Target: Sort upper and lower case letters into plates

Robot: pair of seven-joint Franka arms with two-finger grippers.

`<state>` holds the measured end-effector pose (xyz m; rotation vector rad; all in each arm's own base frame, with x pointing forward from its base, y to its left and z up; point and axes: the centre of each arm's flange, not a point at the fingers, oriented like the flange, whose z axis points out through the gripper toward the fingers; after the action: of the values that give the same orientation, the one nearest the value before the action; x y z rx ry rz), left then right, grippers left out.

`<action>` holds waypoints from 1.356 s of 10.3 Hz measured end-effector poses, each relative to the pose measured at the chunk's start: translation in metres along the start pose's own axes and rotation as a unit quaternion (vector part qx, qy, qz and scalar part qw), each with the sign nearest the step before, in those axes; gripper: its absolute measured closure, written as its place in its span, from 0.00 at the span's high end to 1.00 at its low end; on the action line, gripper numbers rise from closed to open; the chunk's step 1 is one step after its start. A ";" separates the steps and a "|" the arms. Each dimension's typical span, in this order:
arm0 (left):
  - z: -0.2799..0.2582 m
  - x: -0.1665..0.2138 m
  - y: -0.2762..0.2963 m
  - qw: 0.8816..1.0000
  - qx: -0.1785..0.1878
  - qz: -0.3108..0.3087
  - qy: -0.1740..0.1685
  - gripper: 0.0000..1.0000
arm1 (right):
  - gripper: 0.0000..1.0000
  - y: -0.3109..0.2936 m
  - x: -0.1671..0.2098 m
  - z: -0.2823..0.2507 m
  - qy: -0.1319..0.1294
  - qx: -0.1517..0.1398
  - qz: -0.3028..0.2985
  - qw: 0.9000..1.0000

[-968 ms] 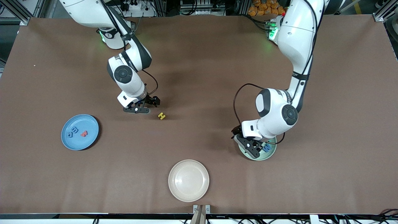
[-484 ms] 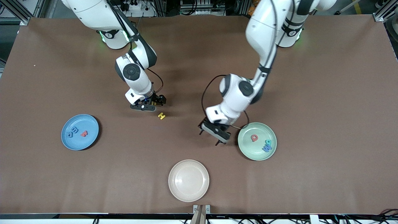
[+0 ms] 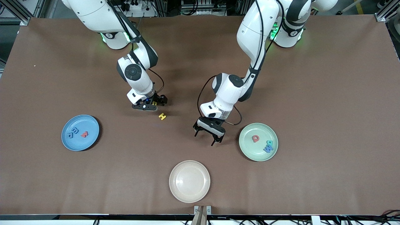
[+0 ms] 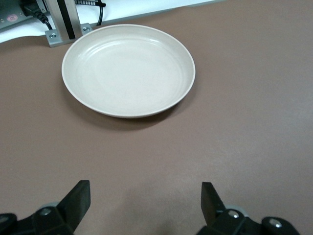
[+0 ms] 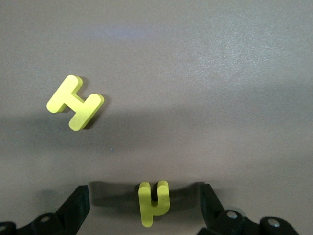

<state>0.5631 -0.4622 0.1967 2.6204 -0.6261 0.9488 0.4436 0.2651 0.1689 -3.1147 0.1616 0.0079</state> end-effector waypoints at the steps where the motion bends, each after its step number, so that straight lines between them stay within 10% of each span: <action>1: 0.000 0.001 0.002 1.000 -0.001 0.001 0.001 1.00 | 1.00 0.000 0.000 0.000 0.000 0.000 0.000 1.000; 5: 0.001 -0.003 0.006 1.000 -0.005 0.024 -0.002 1.00 | 0.99 -0.001 -0.001 0.001 -0.001 0.000 -0.002 1.000; 10: 0.027 0.008 0.035 0.999 -0.024 0.032 0.031 1.00 | 0.26 -0.002 0.000 -0.008 0.004 0.001 -0.004 1.000; 14: 0.025 0.010 0.083 0.995 -0.036 0.051 0.081 1.00 | 0.26 0.000 0.007 -0.019 0.015 0.006 0.002 1.000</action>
<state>0.5428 -0.5470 0.1941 2.4387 -0.7443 1.1349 0.4506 0.2637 0.1875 -3.1035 0.1670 -0.0406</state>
